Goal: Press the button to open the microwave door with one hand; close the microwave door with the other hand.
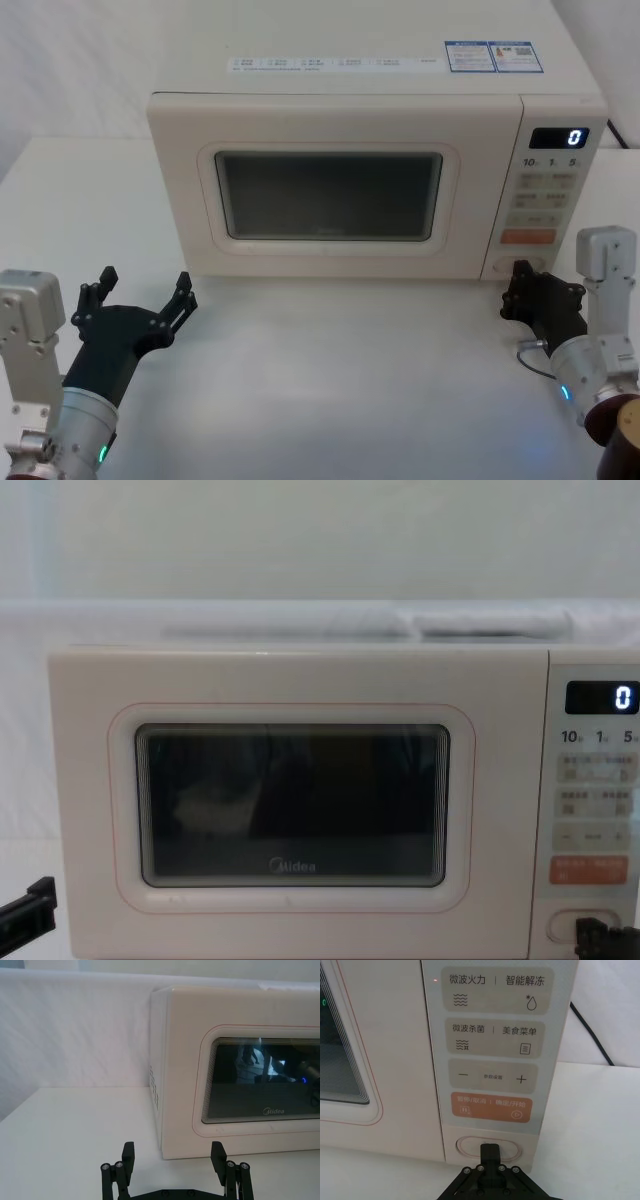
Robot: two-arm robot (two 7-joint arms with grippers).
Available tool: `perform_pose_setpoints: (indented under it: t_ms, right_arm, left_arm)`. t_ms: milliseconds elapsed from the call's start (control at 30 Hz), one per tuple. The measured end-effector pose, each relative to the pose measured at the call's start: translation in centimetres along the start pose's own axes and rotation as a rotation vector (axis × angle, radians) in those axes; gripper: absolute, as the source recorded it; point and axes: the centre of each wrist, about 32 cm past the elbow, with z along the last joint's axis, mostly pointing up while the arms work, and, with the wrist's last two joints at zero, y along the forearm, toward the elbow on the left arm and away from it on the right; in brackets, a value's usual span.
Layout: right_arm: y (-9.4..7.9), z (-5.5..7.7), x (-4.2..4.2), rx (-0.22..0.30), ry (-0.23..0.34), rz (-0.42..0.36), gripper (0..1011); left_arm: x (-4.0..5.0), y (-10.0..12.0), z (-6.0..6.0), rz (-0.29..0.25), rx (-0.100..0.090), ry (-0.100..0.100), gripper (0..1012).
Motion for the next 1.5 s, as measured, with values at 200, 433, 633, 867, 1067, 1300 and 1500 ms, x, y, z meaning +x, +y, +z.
perform_pose_setpoints:
  t_ms: [200,433,633,867,1067,1300,1500]
  right_arm:
    - [0.1,0.0,0.08,0.001,-0.001,-0.002,0]
    - [0.3,0.1,0.07,0.004,-0.002,-0.003,0]
    - [0.5,0.2,0.04,0.005,-0.002,-0.004,0]
    - [0.7,0.2,-0.01,0.007,-0.001,-0.004,0]
    - [0.9,0.1,-0.04,0.011,0.003,-0.006,0]
    - [1.2,0.1,0.0,0.012,0.005,-0.008,0]
    - [1.4,0.2,0.09,0.018,0.009,-0.011,0]
  left_arm:
    - [0.0,0.0,0.0,0.0,0.0,0.0,1001]
    - [0.0,0.0,0.0,0.0,0.0,0.0,1001]
    - [0.0,0.0,0.0,0.0,0.0,0.0,1001]
    - [0.0,0.0,0.0,0.0,0.0,0.0,1001]
    - [0.0,0.0,0.0,0.0,0.0,0.0,1001]
    - [0.0,0.0,0.0,0.0,0.0,0.0,1001]
    - [0.0,0.0,0.0,0.0,0.0,0.0,1001]
